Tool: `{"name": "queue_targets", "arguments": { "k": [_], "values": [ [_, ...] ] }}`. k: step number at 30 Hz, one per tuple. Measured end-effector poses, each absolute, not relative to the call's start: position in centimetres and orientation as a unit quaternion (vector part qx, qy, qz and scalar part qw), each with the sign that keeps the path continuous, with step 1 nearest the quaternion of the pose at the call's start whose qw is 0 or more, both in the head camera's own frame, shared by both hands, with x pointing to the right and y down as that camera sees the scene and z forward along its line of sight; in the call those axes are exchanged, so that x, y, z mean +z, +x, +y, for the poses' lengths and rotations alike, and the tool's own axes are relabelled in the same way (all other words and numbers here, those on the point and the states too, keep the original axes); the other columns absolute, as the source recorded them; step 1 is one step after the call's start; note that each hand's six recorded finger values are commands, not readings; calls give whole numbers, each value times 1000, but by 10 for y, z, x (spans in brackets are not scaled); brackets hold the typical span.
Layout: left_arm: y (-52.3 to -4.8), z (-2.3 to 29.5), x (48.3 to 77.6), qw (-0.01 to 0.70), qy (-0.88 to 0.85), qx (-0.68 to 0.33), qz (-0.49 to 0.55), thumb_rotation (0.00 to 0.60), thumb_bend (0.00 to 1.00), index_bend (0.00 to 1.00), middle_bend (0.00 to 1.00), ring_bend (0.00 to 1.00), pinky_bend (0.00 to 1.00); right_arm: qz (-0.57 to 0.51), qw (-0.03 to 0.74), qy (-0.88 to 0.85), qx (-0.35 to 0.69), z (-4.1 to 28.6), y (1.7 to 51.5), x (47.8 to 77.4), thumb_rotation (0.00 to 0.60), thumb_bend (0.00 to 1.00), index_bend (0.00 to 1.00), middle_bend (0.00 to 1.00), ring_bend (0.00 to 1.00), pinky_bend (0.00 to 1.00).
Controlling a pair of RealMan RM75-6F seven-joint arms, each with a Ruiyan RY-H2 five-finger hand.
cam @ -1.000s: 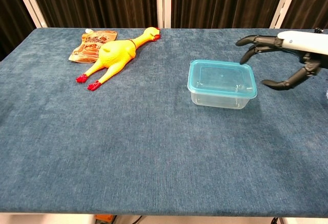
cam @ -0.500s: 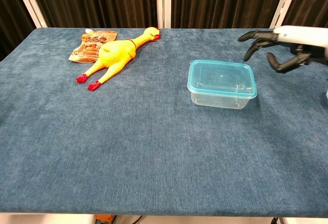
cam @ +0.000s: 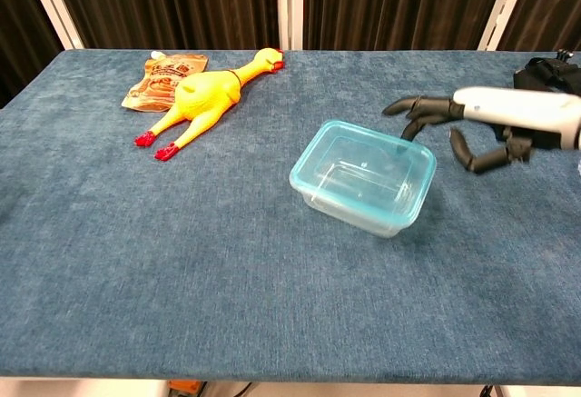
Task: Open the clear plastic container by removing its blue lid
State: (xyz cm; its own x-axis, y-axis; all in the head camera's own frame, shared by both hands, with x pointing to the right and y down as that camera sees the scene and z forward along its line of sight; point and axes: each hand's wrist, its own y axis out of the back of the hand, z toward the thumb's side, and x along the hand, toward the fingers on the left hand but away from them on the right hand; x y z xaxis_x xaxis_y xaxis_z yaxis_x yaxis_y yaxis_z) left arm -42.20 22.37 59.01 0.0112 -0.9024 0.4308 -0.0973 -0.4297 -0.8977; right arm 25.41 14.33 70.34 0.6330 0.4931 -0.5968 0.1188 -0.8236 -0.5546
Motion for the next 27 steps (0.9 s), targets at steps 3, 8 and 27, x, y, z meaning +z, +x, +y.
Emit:
{"name": "queue_targets", "arguments": {
  "k": [3, 8, 27],
  "values": [
    [-422, 225, 590, 349, -619, -575, 404, 600, 0, 100, 55, 0, 0, -154, 245, -882, 371, 162, 245, 698, 600, 918, 0, 240, 0, 0],
    [-425, 228, 589, 346, -617, -577, 408, 600, 0, 100, 55, 0, 0, -111, 252, -895, 350, 192, 230, 692, 600, 909, 0, 240, 0, 0],
    [-424, 229, 591, 347, -622, -571, 407, 600, 0, 100, 55, 0, 0, -119, 299, -896, 305, 193, 227, 609, 600, 874, 22, 339, 0, 0]
  ]
}}
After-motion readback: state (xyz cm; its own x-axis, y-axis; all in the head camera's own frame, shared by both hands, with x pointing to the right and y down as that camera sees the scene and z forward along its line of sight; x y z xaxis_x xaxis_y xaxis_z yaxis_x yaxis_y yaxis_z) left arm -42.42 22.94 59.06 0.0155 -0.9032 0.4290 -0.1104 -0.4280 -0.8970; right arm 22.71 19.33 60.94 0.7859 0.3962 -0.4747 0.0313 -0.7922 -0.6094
